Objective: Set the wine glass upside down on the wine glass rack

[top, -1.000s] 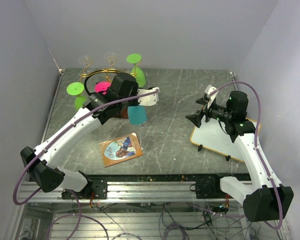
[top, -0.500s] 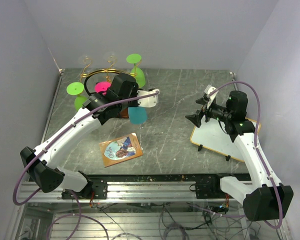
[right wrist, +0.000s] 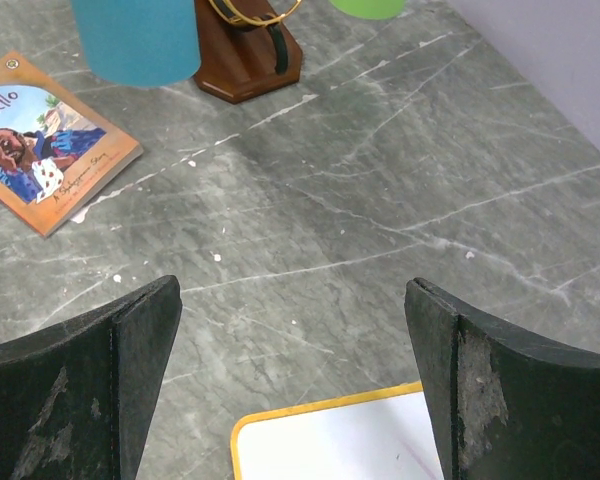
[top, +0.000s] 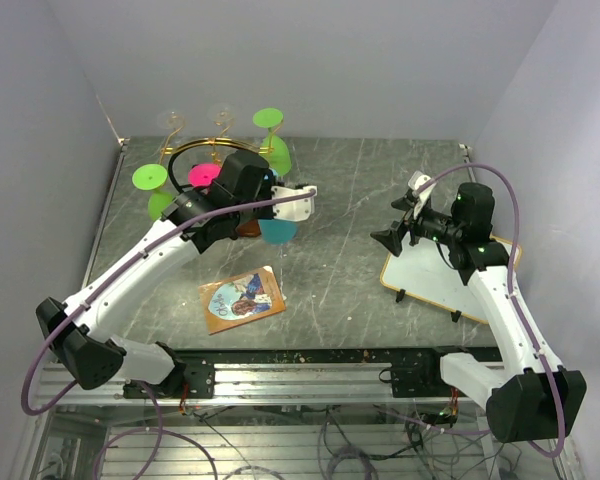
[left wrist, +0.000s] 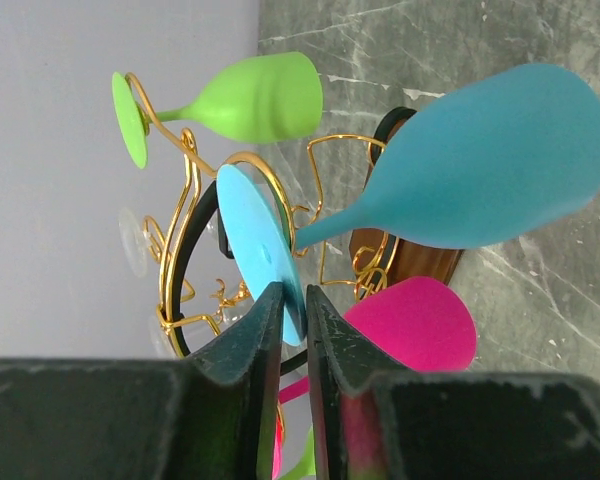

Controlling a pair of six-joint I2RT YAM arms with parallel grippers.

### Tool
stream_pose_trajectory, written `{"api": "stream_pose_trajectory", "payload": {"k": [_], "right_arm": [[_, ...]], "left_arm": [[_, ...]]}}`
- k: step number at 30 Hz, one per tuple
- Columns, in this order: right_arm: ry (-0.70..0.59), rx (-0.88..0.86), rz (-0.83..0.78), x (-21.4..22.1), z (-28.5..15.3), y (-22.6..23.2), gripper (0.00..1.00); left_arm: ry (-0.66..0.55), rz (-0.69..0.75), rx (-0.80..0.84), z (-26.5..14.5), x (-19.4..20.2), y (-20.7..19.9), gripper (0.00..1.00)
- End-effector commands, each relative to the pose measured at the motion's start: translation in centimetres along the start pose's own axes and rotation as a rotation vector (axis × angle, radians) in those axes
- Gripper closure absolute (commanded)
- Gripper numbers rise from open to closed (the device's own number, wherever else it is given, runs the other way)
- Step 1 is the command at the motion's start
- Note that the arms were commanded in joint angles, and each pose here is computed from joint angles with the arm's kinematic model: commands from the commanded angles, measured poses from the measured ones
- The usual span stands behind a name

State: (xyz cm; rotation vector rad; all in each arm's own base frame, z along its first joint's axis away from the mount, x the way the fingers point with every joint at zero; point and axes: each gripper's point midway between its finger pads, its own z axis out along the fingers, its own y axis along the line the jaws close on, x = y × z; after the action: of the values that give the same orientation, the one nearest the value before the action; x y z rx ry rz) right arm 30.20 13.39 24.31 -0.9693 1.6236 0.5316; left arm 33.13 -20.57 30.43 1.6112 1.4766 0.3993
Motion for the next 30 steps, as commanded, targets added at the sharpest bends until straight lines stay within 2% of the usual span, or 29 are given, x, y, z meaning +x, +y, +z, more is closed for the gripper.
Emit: {"api": "stream_pose_trajectory", "payload": {"k": [1,30], "right_arm": [[-0.002,0.015,-0.017,0.2,0.0,-0.4,0.06],[0.005,0.028,-0.022,0.5,-0.1,-0.7,0.06]], "left_arm": [[-0.014,0.021,0.038,-1.1,0.1,-1.0,0.75],[0.006,0.018,0.020,-2.1,1.0,-1.0,0.58]]}}
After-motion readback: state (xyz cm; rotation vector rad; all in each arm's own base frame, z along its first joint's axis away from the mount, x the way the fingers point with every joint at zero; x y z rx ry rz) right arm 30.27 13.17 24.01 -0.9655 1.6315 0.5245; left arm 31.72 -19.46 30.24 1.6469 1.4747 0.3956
